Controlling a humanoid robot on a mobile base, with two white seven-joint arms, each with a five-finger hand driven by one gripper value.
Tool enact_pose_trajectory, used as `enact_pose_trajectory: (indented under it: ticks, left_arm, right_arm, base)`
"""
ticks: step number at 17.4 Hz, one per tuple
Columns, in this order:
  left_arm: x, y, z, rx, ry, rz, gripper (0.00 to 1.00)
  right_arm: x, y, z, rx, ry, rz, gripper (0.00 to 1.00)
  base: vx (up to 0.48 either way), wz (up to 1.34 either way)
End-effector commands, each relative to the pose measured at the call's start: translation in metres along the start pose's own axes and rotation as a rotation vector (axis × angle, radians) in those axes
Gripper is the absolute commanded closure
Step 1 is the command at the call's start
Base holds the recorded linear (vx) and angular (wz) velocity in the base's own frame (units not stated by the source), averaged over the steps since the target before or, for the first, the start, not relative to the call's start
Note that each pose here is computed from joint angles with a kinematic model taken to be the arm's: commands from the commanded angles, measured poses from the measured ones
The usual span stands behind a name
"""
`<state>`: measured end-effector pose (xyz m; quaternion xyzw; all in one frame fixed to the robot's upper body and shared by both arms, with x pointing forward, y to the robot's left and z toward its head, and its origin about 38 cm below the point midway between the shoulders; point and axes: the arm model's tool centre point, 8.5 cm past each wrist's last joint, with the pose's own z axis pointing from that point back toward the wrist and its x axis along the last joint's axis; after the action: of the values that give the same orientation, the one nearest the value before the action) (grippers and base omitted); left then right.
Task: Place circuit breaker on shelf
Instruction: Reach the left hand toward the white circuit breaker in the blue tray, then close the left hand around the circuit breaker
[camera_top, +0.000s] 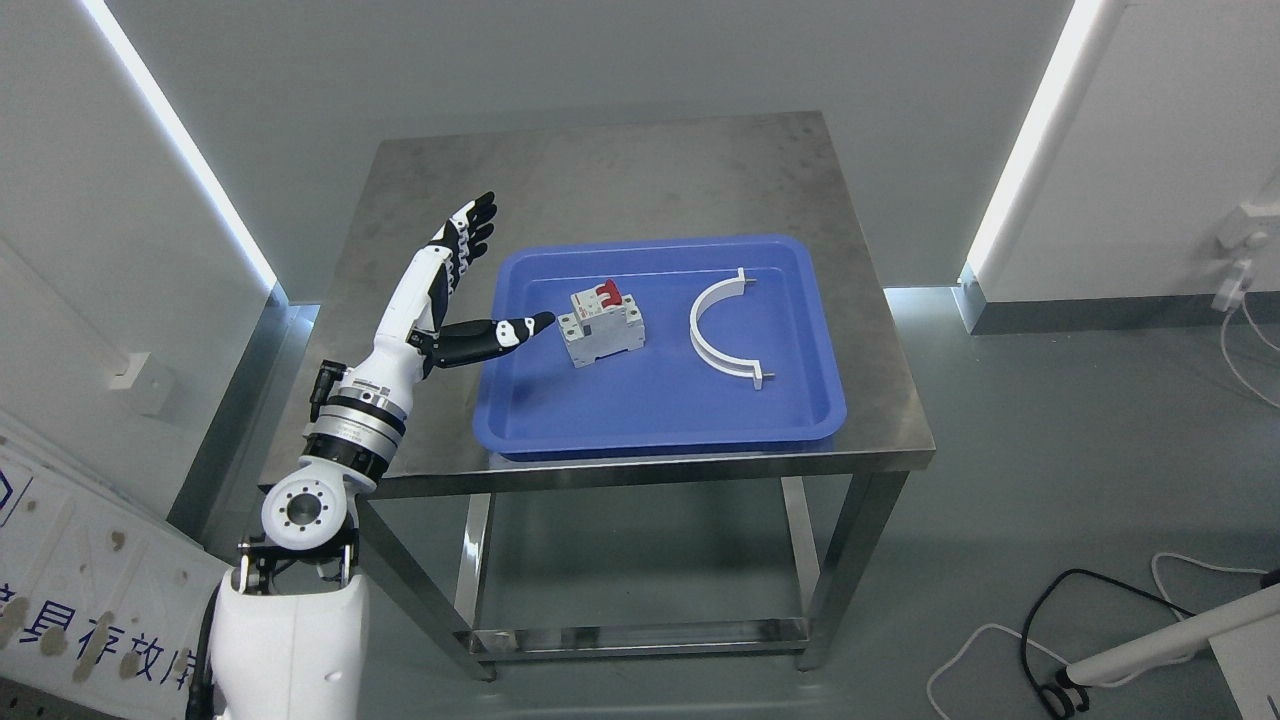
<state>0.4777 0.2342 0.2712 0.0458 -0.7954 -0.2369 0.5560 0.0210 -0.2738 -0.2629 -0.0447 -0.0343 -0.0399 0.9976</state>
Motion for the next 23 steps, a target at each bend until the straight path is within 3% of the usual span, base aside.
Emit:
enact_pose_trajectory:
  ticks: [1,6,11,19,23]
  left_arm:
    - [-0.007,-0.023,-0.025,-0.195,0.126,-0.197,0.02]
    - [-0.014,-0.050,-0.030,-0.300,0.176,-0.224,0.04]
    - [-0.032,-0.042,-0.040,-0.302,0.294,-0.283,0.10]
    - [-0.028,-0.053,-0.048,-0.311,0.290,-0.277,0.29]
    - [-0.024,-0.054,-0.056,-0.309,0.284,-0.257,0.31]
  right_arm:
    - [0.001,-0.011,0.000,-0.018,-0.002,0.002,0.00]
    - [0.001,-0.011,0.000,-0.018,-0.002,0.002,0.00]
    - [0.001,-0.011,0.000,-0.018,-0.002,0.002,0.00]
    - [0.001,-0.011,0.000,-0.018,-0.002,0.002,0.00]
    - [0.001,-0.011,0.000,-0.018,-0.002,0.002,0.00]
  base:
    - [0.000,0.00]
    - [0.000,0.00]
    - [0.000,0.00]
    - [0.000,0.00]
    - [0.000,0.00]
